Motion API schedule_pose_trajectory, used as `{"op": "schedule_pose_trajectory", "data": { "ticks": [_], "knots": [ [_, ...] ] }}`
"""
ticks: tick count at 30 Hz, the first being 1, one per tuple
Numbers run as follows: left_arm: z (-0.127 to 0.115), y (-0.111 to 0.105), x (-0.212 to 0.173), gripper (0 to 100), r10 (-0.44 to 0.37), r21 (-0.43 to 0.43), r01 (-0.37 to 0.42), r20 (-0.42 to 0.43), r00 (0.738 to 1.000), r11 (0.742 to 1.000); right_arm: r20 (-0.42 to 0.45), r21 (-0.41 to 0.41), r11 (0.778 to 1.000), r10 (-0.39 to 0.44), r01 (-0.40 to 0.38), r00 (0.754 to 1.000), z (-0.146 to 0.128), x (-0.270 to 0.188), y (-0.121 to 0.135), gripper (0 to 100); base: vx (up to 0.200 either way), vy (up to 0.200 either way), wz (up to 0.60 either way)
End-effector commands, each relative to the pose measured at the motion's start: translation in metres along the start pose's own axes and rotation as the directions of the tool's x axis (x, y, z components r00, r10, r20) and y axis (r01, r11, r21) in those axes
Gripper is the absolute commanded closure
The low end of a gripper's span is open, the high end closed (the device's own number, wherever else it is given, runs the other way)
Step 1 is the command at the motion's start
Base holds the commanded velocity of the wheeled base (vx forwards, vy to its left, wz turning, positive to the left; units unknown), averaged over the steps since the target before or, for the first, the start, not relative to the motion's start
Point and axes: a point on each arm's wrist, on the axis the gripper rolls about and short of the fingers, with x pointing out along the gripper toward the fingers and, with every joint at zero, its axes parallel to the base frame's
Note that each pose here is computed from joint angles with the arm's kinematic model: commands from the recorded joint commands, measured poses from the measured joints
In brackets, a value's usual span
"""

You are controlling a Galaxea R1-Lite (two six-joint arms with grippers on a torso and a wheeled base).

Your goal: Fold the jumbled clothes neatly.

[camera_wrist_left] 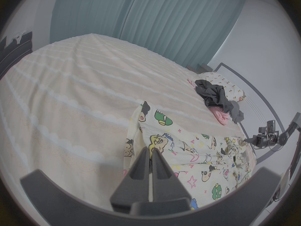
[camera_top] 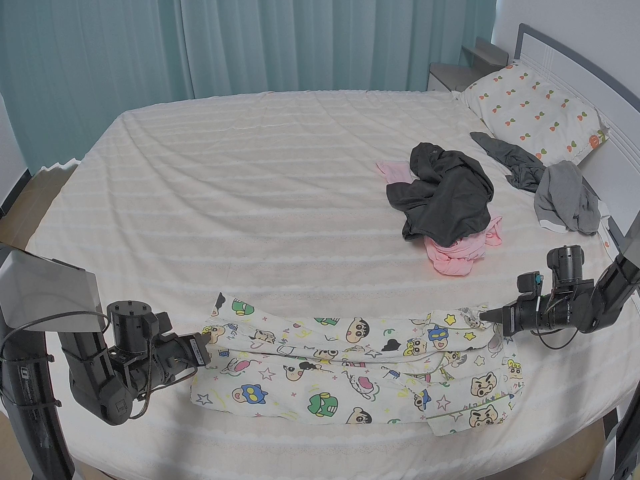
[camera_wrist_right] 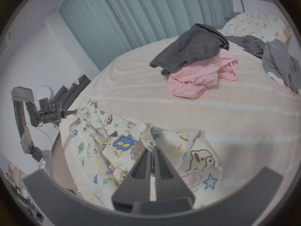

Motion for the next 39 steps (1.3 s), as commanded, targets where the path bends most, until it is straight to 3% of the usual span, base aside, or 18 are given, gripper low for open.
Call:
{"op": "schedule_pose_trajectory", "data": {
  "ticks": [1,2,3,13,17,21,30,31,39],
  "knots": [
    [0.001,-0.001,0.0,100,-0.001,-0.016,0.001,0.007,1.0,1.0,-0.043,0.019,1.0,-0.008,0.009,0.999,-0.009,0.019,-0.008,100,0.0,0.0,0.0],
    [0.001,-0.001,-0.001,100,-0.001,-0.028,0.002,0.009,1.0,1.0,-0.05,0.022,1.0,-0.013,0.015,0.999,-0.011,0.02,-0.009,100,0.0,0.0,0.0],
    [0.001,-0.001,-0.001,100,-0.002,-0.037,0.002,0.01,1.0,0.999,-0.054,0.024,1.0,-0.017,0.019,0.998,-0.012,0.021,-0.009,0,0.0,0.0,0.0],
    [-0.004,-0.001,-0.002,100,0.0,-0.04,0.0,-0.008,1.0,0.999,-0.009,0.024,0.999,-0.04,0.04,0.999,-0.003,0.003,-0.009,0,0.0,0.0,0.0],
    [-0.009,-0.003,-0.005,100,-0.005,-0.032,0.004,-0.031,1.0,0.999,0.037,0.072,0.996,-0.061,0.059,0.997,0.009,-0.011,-0.006,0,0.0,0.0,0.0],
    [-0.011,-0.007,-0.005,100,-0.016,-0.027,0.015,-0.038,0.999,1.0,0.043,0.079,0.992,-0.104,0.1,0.994,0.011,-0.012,-0.01,0,0.0,0.0,0.0],
    [-0.01,-0.01,-0.003,100,-0.018,-0.018,0.017,-0.028,0.999,1.0,0.043,0.074,0.993,-0.091,0.088,0.995,0.007,-0.028,0.005,0,0.0,0.0,0.0],
    [-0.01,-0.009,-0.003,0,-0.007,-0.019,0.007,-0.023,1.0,1.0,0.044,0.071,0.994,-0.09,0.086,0.995,0.007,-0.03,0.007,0,0.0,0.0,0.0],
    [0.0,-0.007,-0.014,0,0.034,-0.004,-0.034,0.03,0.999,0.999,0.059,0.063,0.995,-0.086,0.082,0.995,0.004,-0.049,0.02,0,0.0,0.0,0.0]
  ]
}}
